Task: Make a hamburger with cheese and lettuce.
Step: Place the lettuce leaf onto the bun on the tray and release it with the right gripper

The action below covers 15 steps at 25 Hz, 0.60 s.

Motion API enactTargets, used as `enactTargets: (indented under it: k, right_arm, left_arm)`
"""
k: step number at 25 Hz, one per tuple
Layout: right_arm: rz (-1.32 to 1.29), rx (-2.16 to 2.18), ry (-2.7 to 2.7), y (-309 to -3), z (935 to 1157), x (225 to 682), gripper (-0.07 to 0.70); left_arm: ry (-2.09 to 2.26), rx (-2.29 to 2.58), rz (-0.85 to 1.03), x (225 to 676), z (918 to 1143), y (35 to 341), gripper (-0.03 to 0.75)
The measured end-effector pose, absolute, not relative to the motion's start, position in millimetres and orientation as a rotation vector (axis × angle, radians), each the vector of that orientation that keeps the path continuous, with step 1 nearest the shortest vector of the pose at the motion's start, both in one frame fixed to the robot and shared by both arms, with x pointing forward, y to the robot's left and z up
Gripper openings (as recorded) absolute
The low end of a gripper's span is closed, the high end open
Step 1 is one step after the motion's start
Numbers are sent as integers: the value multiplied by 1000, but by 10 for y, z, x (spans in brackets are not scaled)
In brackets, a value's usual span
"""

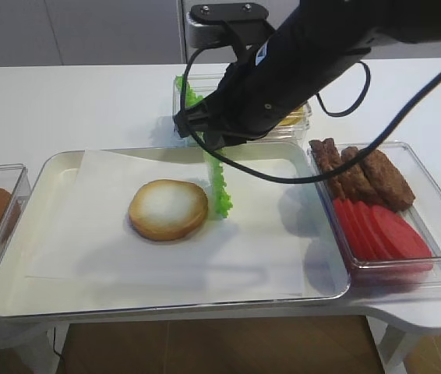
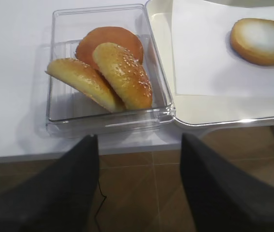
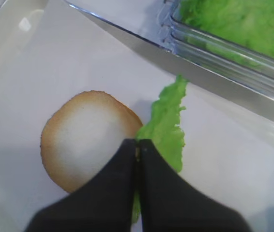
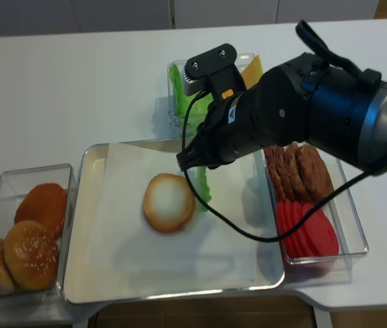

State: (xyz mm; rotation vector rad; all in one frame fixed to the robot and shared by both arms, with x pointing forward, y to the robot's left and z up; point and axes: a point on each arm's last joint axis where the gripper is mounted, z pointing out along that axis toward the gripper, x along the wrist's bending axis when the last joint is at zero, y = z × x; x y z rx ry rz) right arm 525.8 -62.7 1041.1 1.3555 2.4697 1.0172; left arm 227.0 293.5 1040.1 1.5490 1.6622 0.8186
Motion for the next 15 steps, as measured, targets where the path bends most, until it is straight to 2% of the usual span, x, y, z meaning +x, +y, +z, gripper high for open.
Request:
enactTargets:
  k: [9, 15]
  right_arm:
    - [1169, 1512, 2435, -551, 10446, 5244, 2]
    - [1179, 1555, 2435, -528, 10409, 5254, 3]
  left_arm:
    - [1662, 1549, 819, 2270, 10401, 2935, 403]
    - [1662, 1549, 819, 2270, 10401, 2935, 403]
